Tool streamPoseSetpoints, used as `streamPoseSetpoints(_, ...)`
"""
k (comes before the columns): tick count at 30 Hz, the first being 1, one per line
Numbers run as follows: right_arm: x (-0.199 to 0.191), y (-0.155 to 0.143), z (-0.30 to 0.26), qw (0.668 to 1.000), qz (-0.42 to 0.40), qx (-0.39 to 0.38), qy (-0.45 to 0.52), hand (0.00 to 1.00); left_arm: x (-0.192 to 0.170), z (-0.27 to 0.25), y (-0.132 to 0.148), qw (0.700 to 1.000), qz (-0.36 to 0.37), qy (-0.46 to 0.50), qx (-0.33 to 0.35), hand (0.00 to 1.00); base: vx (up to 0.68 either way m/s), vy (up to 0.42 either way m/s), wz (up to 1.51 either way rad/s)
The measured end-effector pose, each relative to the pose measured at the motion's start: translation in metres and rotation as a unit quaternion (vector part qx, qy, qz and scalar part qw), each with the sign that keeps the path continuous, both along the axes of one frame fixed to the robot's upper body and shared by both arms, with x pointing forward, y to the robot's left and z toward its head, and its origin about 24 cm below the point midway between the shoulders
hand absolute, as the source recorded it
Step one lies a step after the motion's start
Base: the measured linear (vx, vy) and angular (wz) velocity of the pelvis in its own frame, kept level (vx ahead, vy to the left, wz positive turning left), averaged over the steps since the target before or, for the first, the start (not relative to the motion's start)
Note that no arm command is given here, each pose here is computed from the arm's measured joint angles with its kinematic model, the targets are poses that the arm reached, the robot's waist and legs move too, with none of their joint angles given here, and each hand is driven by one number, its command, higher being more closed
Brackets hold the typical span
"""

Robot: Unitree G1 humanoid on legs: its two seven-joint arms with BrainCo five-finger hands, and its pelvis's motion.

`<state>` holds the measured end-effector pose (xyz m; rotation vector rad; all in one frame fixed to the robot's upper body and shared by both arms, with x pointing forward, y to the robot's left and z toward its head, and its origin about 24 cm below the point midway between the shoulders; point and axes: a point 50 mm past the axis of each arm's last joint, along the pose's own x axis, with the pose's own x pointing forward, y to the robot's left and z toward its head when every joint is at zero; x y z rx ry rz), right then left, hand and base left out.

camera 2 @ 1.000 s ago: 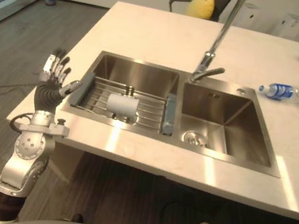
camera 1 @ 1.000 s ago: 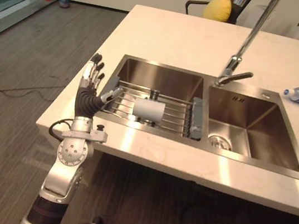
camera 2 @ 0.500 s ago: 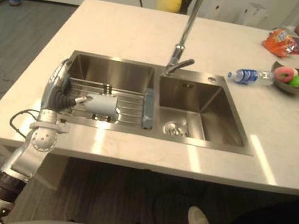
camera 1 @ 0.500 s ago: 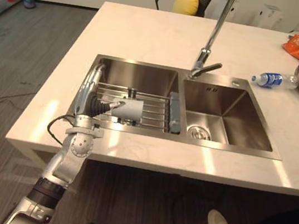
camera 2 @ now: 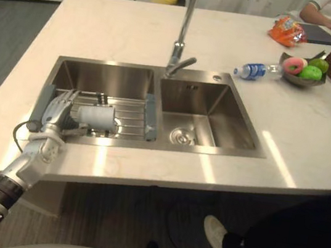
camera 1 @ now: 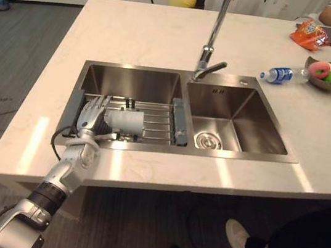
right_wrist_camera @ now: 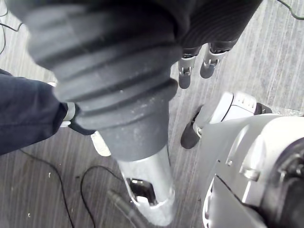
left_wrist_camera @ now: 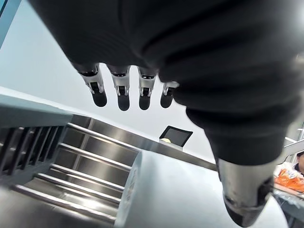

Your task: Walk over to the sink, pick up the cup, carry it to the dishwasher, place the cup inside the dishwasher, then close the dishwasher door

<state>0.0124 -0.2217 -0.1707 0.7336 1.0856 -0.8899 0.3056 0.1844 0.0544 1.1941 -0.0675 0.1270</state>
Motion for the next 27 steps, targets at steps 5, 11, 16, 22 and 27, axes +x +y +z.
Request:
streamPoseSetpoints(5,-0.001,-0.001,0.0,1.0,-0.01,-0.001,-0.001,0.0,0.007,0.002,0.009,1.0,0.007,0.006,0.023,0.0,0.0,-0.005,-0.01)
streamPoseSetpoints(11,-0.001,-0.002,0.0,1.0,-0.015,-0.003,-0.003,0.0,0.009,-0.003,0.008,0.996,-0.032,0.056,0.069,0.0,-0.02,-0.022,-0.09)
streamPoseSetpoints(16,-0.002,-0.002,0.0,1.0,-0.028,-0.004,0.004,0.0,0.011,-0.004,0.002,0.99,-0.067,0.063,0.106,0.0,-0.03,-0.03,-0.03)
streamPoseSetpoints(22,0.0,0.0,0.0,1.0,-0.018,0.0,0.003,0.0,0.011,-0.006,-0.004,0.983,-0.1,0.074,0.135,0.0,-0.03,-0.027,-0.01)
streamPoseSetpoints(27,0.0,0.0,0.0,1.0,-0.016,0.0,0.003,0.0,0.011,-0.008,-0.005,0.981,-0.096,0.078,0.15,0.0,-0.03,-0.02,-0.02)
